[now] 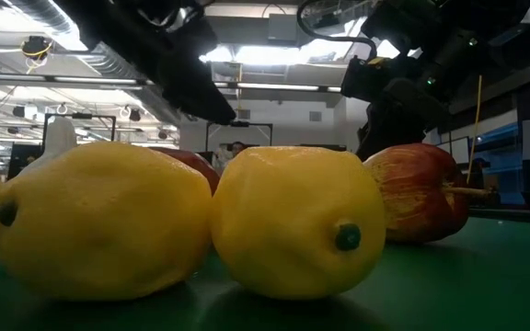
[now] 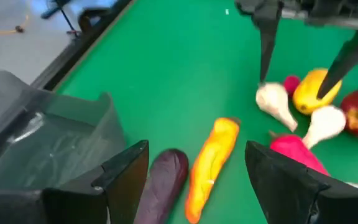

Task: Sort produce into baskets
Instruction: Put the purple eggplant into the white bin

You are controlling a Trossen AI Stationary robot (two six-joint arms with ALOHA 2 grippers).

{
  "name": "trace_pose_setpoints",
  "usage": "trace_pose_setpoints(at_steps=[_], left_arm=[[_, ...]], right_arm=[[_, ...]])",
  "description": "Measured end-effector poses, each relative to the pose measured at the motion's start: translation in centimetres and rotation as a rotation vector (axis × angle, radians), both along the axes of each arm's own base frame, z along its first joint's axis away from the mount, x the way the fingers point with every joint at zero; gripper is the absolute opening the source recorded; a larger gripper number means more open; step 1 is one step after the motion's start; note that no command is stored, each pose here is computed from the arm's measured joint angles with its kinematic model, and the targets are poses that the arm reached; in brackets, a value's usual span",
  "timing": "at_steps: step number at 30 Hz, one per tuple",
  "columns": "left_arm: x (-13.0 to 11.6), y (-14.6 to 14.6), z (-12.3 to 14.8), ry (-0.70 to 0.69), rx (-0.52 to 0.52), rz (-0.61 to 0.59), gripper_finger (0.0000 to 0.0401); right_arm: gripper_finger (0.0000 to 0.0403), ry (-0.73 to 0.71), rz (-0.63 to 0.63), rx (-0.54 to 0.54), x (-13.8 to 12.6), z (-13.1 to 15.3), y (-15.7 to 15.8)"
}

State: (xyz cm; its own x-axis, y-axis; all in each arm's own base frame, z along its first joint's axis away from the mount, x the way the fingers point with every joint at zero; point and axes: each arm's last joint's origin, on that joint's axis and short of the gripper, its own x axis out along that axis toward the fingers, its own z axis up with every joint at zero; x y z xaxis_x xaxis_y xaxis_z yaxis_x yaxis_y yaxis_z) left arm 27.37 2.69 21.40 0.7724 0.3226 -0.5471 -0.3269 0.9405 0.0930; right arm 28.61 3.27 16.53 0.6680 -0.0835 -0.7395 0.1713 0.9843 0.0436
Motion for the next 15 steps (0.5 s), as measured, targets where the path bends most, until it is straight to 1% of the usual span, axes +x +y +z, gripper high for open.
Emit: trace_pose_setpoints(at_steps=[8,15], left_arm=[[0.9,0.3,-2.4,0.088,-0.038,-0.027,0.0262],[1.1,0.9,-3.5,0.138,-0.029,-0.020,0.0263]], right_arm=[[0.0317,0.001,-0.001,0.001,0.0,0.0,0.0],[0.0317,0.001,-0.001,0.001,0.0,0.0,0.0]])
